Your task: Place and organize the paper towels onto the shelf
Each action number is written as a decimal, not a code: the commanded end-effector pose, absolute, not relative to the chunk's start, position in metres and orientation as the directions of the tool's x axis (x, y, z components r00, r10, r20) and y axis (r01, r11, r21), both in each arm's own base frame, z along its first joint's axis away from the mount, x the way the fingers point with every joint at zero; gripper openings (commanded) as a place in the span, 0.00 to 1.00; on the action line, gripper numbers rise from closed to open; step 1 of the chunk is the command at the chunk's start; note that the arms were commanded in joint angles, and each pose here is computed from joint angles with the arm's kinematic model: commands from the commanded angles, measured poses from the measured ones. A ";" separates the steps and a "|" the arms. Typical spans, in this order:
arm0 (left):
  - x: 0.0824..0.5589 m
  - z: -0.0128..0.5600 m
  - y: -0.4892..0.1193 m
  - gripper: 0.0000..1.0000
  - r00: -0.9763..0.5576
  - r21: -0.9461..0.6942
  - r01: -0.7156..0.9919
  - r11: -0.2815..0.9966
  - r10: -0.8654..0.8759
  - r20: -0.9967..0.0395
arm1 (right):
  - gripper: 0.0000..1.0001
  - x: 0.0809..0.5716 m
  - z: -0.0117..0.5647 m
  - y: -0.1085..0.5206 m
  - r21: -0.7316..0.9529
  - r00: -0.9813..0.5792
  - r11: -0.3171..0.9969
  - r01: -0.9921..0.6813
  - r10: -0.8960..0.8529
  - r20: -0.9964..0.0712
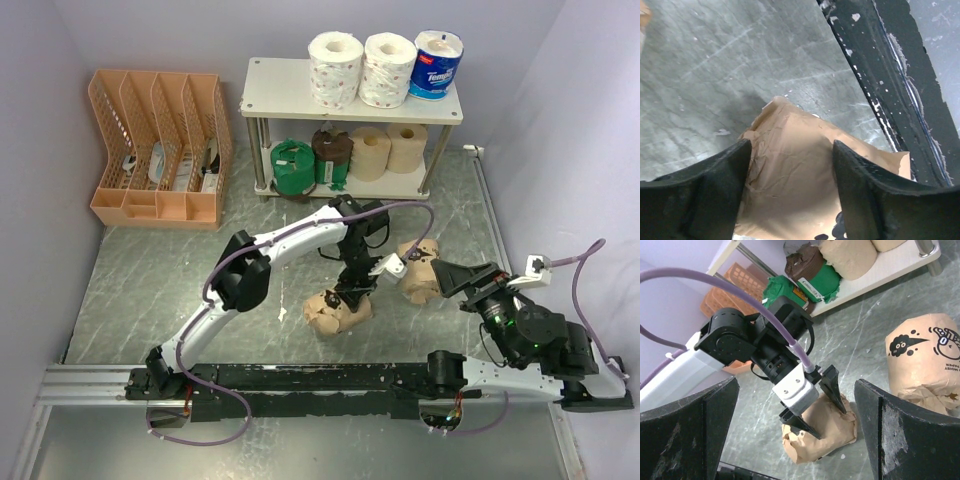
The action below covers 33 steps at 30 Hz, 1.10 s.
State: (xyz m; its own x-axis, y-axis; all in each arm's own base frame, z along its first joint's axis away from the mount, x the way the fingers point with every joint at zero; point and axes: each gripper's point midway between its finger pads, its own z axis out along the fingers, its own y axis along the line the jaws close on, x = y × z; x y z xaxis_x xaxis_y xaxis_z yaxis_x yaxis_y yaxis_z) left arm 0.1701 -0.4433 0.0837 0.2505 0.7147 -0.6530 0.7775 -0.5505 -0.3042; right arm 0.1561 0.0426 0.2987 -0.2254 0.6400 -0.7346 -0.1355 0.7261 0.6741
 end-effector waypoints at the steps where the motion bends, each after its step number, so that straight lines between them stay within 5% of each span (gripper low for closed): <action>1: 0.170 0.057 -0.421 0.71 0.308 -0.341 0.762 -0.551 0.771 -0.557 | 1.00 0.156 0.302 0.041 0.701 -0.213 0.694 -0.163 0.669 -0.712; 6: 0.170 0.064 -0.423 0.46 0.302 -0.334 0.767 -0.548 0.767 -0.566 | 1.00 0.156 0.300 0.041 0.684 -0.217 0.715 -0.143 0.652 -0.727; 10: 0.174 0.075 -0.426 0.09 0.309 -0.304 0.783 -0.542 0.764 -0.566 | 1.00 0.157 0.301 0.040 0.673 -0.216 0.727 -0.135 0.642 -0.736; 15: 0.187 0.120 -0.429 0.07 0.366 -0.169 0.821 -0.545 0.730 -0.578 | 1.00 0.157 0.308 0.038 0.681 -0.204 0.717 -0.147 0.652 -0.730; 20: 0.229 0.202 -0.427 0.07 0.459 0.165 0.880 -0.445 0.709 -0.535 | 1.00 0.158 0.320 0.036 0.667 -0.188 0.729 -0.151 0.641 -0.744; 27: 0.303 0.331 -0.400 0.07 0.536 0.700 0.709 -0.087 0.712 -0.455 | 1.00 0.161 0.333 0.038 0.635 -0.163 0.758 -0.147 0.615 -0.772; 33: 0.333 0.452 -0.362 0.07 0.515 0.836 0.505 0.216 0.701 -0.493 | 1.00 0.163 0.339 0.040 0.625 -0.137 0.765 -0.155 0.610 -0.781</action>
State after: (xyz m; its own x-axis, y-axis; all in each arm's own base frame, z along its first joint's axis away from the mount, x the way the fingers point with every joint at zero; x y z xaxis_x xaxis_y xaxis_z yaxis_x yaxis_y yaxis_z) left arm 0.2900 -0.3794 0.3760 0.5515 0.6793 -0.4841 0.6875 -0.0416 0.7250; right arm 0.1605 0.0442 0.3299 -0.1724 0.6060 -0.7766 -0.1579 0.7612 0.6290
